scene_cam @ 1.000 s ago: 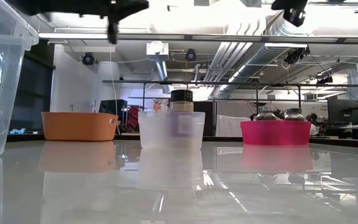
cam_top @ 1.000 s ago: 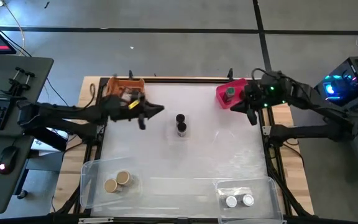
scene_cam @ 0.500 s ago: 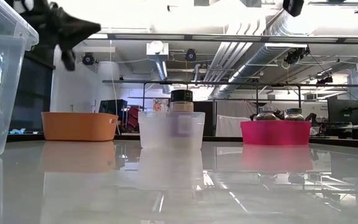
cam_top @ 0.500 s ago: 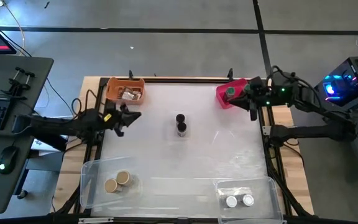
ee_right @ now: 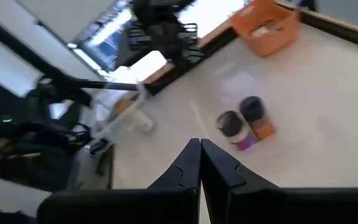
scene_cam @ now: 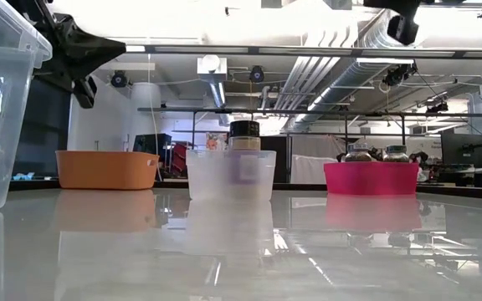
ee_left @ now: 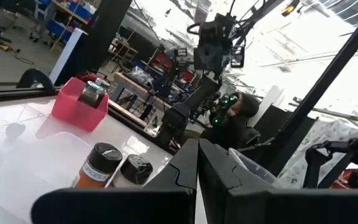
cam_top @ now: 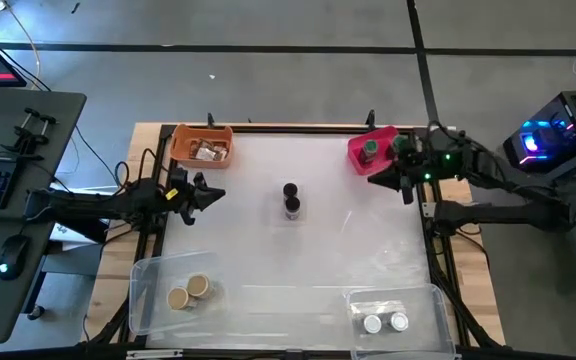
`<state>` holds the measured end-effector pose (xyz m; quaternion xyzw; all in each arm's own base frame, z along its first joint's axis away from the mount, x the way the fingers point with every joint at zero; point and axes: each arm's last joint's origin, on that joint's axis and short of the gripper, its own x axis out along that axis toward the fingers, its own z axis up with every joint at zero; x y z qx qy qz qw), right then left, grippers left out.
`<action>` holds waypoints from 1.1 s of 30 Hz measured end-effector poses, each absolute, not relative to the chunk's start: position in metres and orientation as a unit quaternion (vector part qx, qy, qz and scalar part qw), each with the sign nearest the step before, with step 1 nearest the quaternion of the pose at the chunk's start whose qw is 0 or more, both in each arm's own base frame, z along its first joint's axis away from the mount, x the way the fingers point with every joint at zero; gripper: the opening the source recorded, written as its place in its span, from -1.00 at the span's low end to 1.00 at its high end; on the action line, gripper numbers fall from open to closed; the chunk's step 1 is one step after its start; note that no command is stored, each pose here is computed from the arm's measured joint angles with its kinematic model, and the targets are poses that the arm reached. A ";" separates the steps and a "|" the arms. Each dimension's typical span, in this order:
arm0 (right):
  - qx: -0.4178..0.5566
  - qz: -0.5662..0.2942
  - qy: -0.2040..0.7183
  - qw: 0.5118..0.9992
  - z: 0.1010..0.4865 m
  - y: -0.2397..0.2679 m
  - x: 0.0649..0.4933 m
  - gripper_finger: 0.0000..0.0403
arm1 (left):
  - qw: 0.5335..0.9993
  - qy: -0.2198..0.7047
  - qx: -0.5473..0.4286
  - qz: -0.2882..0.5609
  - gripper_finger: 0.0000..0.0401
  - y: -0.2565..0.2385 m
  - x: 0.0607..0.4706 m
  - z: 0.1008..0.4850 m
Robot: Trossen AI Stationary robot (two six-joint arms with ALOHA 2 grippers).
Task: Sort spices by type
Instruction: Return to Home Position
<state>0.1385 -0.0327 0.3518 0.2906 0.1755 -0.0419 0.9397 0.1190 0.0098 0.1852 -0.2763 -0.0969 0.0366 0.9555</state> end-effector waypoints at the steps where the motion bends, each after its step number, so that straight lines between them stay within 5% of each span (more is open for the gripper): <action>1: 0.292 -0.030 0.165 0.942 0.345 -0.031 0.138 -1.00 | 0.955 -0.096 -0.277 0.037 -1.00 0.010 0.119 0.185; 11: 0.226 0.061 -0.127 0.964 0.287 -0.029 0.158 -1.00 | 0.955 -0.097 -0.278 0.036 -1.00 0.010 0.119 0.185; 16: 0.218 0.117 -0.081 0.965 0.272 -0.007 0.164 -1.00 | 0.954 -0.100 -0.280 0.035 -1.00 0.010 0.115 0.186; 23: 0.193 0.091 0.003 0.977 0.251 0.010 0.165 -1.00 | 0.955 -0.088 -0.280 0.040 -1.00 0.009 0.106 0.183; 33: 0.225 0.104 -0.100 0.964 0.206 0.006 0.140 -1.00 | 0.957 -0.017 -0.282 0.061 -1.00 0.009 0.101 0.168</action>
